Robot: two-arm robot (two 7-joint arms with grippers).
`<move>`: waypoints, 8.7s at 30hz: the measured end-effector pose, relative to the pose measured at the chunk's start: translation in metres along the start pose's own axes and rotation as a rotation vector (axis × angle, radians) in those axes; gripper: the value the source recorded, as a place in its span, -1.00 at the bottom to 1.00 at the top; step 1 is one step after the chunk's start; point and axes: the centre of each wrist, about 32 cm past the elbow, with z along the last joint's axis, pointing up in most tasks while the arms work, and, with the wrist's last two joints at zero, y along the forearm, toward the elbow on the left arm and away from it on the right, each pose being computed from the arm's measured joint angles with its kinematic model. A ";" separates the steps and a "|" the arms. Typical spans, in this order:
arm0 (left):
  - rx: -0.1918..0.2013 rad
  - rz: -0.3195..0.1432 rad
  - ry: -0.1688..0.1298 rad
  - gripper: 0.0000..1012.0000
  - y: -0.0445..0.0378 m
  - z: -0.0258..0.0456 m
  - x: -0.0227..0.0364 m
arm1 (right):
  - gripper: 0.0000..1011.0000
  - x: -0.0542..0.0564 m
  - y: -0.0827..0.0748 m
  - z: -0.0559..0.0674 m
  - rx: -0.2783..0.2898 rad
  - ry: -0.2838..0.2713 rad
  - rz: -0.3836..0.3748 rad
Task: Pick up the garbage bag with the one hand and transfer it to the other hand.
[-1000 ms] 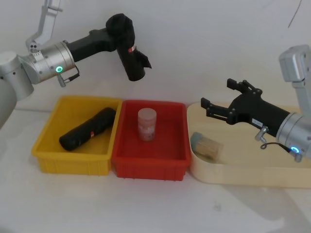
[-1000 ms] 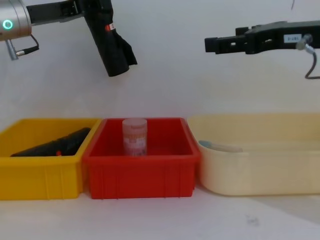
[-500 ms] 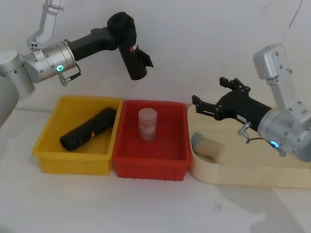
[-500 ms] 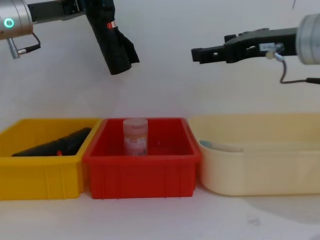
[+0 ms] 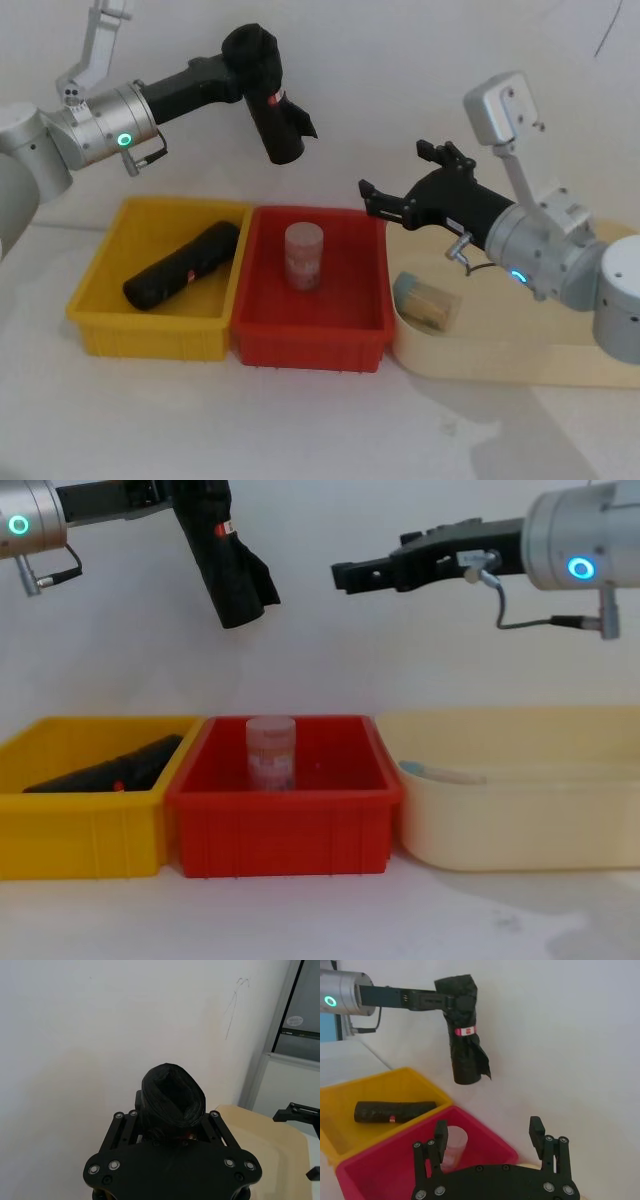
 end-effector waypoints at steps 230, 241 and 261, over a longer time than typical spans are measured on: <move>-0.001 -0.002 0.000 -0.16 -0.0001 0.0003 0.0001 | 0.06 -0.037 0.173 0.023 -0.046 -0.052 -0.070; -0.001 -0.002 0.000 -0.16 -0.0002 0.0003 0.0001 | 0.06 -0.037 0.173 0.023 -0.046 -0.052 -0.070; -0.001 -0.002 0.000 -0.16 -0.0002 0.0003 0.0001 | 0.06 -0.037 0.173 0.023 -0.046 -0.052 -0.070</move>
